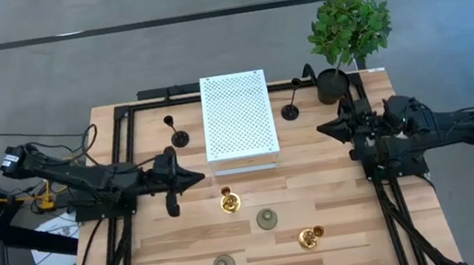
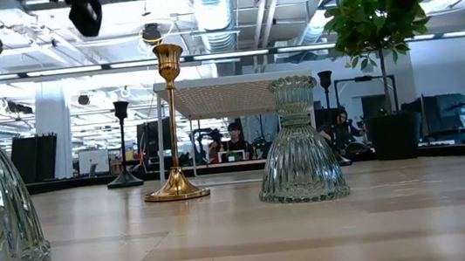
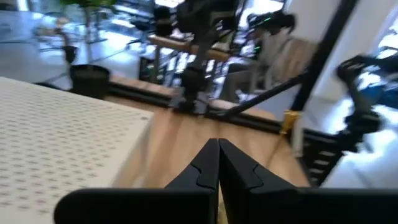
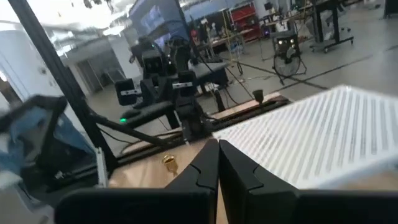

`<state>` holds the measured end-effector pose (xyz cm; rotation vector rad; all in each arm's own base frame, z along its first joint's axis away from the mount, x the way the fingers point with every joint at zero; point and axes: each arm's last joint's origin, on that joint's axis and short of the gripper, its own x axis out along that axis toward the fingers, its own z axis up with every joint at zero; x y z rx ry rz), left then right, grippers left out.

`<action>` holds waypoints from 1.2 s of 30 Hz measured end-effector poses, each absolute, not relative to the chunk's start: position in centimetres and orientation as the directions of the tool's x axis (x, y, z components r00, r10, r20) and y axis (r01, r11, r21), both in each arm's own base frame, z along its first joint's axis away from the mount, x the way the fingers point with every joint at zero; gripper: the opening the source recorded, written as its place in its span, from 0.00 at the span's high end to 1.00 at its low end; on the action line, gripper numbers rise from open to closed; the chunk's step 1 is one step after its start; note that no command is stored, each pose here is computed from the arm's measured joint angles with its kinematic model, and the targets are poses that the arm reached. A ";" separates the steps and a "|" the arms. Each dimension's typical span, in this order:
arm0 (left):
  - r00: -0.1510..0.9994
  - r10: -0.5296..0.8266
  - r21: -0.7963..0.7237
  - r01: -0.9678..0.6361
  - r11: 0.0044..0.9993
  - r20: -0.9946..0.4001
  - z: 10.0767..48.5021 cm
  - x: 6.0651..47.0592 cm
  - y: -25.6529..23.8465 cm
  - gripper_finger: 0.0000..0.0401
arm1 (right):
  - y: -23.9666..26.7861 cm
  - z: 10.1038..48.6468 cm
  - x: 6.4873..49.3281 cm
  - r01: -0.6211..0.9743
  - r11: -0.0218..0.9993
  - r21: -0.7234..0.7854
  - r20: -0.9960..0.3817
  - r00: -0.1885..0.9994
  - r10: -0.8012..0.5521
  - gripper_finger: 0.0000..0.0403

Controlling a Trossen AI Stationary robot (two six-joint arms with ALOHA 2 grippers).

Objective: Pick & Place candle stick holders
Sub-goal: Put the right black candle holder on the shelf

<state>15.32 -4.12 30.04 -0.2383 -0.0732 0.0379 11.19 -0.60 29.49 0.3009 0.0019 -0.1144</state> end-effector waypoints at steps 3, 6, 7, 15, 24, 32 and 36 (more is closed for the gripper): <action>0.991 0.108 -0.205 -0.089 0.975 0.083 32.0 15.0 -3.8 0.99 | -0.7 31.6 12.0 0.142 0.958 0.250 -0.069 0.989 -0.128 1.00; 0.981 0.151 -0.154 -0.131 0.979 0.126 34.0 14.5 -3.6 0.99 | -0.8 33.2 12.6 0.203 0.952 0.227 -0.158 0.973 -0.169 1.00; 0.977 0.168 -0.139 -0.149 0.979 0.134 34.5 14.4 -3.5 0.99 | -0.9 33.5 12.8 0.223 0.950 0.220 -0.186 0.965 -0.184 1.00; 0.916 0.380 -0.168 -0.358 0.919 0.128 36.6 13.9 -2.8 0.99 | -0.4 34.9 15.1 0.301 0.938 0.174 -0.271 0.930 -0.248 1.00; 0.923 0.361 -0.112 -0.347 0.931 0.133 39.0 15.0 -3.4 0.99 | 2.0 38.0 16.3 0.429 0.897 0.109 -0.193 0.894 -0.404 1.00; 0.944 0.323 0.061 -0.327 0.943 0.073 40.6 15.6 -4.1 0.99 | 3.7 39.4 16.7 0.477 0.878 -0.025 -0.182 0.862 -0.473 1.00; 0.949 0.312 0.080 -0.315 0.946 0.046 40.5 14.9 -3.9 0.99 | 3.6 38.3 16.8 0.505 0.862 -0.039 -0.255 0.829 -0.497 1.00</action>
